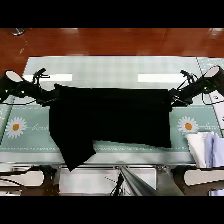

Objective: Fold the shirts.

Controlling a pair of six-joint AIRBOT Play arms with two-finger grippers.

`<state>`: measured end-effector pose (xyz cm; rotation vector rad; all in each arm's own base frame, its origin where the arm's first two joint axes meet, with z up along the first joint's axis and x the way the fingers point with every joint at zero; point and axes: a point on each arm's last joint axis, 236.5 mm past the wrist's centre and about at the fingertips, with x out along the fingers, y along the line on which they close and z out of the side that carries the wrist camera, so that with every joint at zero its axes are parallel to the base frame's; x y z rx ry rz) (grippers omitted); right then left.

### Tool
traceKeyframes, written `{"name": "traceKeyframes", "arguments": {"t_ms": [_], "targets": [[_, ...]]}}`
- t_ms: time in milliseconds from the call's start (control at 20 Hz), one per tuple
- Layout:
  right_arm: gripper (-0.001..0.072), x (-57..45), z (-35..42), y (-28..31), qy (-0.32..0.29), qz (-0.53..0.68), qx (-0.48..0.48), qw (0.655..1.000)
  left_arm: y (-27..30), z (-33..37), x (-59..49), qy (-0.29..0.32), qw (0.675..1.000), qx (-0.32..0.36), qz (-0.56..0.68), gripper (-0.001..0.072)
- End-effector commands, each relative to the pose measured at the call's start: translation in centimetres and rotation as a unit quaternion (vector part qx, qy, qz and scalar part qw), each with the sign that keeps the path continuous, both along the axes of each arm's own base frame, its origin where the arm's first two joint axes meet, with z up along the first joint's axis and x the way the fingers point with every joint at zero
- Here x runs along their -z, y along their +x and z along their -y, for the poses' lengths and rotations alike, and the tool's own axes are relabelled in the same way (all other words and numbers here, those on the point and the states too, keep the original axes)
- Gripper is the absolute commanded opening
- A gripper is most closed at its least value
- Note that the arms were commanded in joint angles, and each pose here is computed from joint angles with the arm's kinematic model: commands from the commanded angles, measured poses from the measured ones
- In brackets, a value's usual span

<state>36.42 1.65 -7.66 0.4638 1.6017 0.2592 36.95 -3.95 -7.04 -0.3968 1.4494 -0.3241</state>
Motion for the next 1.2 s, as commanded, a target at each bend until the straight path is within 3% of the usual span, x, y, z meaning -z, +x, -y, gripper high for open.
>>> {"name": "traceKeyframes", "arguments": {"t_ms": [0,150,300,400,650,900,1150], "targets": [[0.0622,-1.3,-1.4,-0.6,0.036,-0.003,-0.008,0.999,-1.6,-0.7,-0.8,0.001,0.999,-0.010,-0.046,0.0702],[0.0620,-3.1,1.0,-1.0,-0.009,0.021,-0.003,1.000,-4.2,-2.4,-2.6,-0.002,0.999,-0.014,-0.051,0.0703],[0.0620,-3.8,3.3,-2.6,-0.049,0.074,0.062,0.994,-11.0,-6.7,-0.4,0.057,0.991,-0.053,-0.110,0.0703],[0.0620,-3.9,1.5,-4.1,-0.015,0.115,0.107,0.987,-15.3,-7.6,1.5,0.053,0.983,-0.091,-0.149,0.0702],[0.0620,-4.5,-4.4,-7.4,0.095,0.151,0.146,0.973,-15.6,-4.3,1.8,-0.079,0.976,-0.179,-0.093,0.0701],[0.0620,-5.4,-5.1,-7.3,0.113,0.163,0.156,0.968,-18.1,-0.4,3.9,-0.091,0.979,-0.135,-0.124,0.0701],[0.0620,-6.7,-4.4,-6.0,0.129,0.181,0.187,0.957,-19.1,5.1,3.0,-0.152,0.977,-0.077,-0.130,0.0700]]}}
